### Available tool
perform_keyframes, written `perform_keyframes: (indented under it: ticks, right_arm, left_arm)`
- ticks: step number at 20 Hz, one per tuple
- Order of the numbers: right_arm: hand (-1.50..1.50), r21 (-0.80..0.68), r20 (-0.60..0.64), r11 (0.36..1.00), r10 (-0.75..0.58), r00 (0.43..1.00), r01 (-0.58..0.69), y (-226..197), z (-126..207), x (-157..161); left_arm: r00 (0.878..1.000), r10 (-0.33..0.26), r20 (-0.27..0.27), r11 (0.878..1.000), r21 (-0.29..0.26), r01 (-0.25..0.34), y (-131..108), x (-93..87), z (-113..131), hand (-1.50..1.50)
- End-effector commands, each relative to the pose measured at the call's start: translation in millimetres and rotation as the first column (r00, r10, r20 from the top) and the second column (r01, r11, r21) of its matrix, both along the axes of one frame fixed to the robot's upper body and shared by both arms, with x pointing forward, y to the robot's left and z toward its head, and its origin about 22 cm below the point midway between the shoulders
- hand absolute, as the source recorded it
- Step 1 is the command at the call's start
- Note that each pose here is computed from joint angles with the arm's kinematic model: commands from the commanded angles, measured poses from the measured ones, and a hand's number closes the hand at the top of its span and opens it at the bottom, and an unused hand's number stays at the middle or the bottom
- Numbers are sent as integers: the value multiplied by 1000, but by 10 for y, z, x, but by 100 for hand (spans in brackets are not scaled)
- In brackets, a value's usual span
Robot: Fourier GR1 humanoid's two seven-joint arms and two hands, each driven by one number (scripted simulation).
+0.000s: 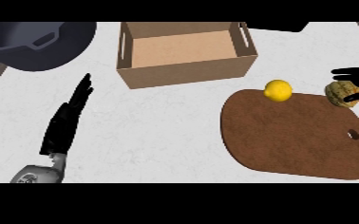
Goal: Pick the squash from the cutting board and place it in the cardboard box
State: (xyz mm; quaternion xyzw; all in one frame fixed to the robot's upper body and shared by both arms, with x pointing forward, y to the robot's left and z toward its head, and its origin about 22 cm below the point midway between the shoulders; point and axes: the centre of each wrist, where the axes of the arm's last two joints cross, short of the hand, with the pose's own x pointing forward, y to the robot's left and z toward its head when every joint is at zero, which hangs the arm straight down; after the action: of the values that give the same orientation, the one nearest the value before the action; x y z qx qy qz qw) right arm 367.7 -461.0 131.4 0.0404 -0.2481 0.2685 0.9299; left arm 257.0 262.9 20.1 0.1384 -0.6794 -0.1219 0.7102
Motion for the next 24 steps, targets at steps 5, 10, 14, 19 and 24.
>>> perform_keyframes:
  ticks: [5,10,14,19,24]
  right_arm:
    - [-150,-37,-221,986,152,963,-164,225,-30,276]
    - [-150,-57,-286,980,169,943,-193,183,-121,254]
    - [-150,-56,-311,978,176,934,-202,273,-167,315]
    - [-150,-48,-309,977,182,933,-206,333,-104,386]
    - [-150,-36,-317,976,194,928,-216,444,-346,368]
  left_arm:
    - [1000,25,-13,1000,10,-25,31,38,-12,0]
    - [999,36,-13,999,8,-36,22,-14,-65,0]
    - [999,47,-15,999,9,-47,125,-22,-46,0]
    - [998,49,-29,999,1,-49,229,-90,-63,0]
    - [998,61,-13,998,17,-61,223,-89,-37,0]
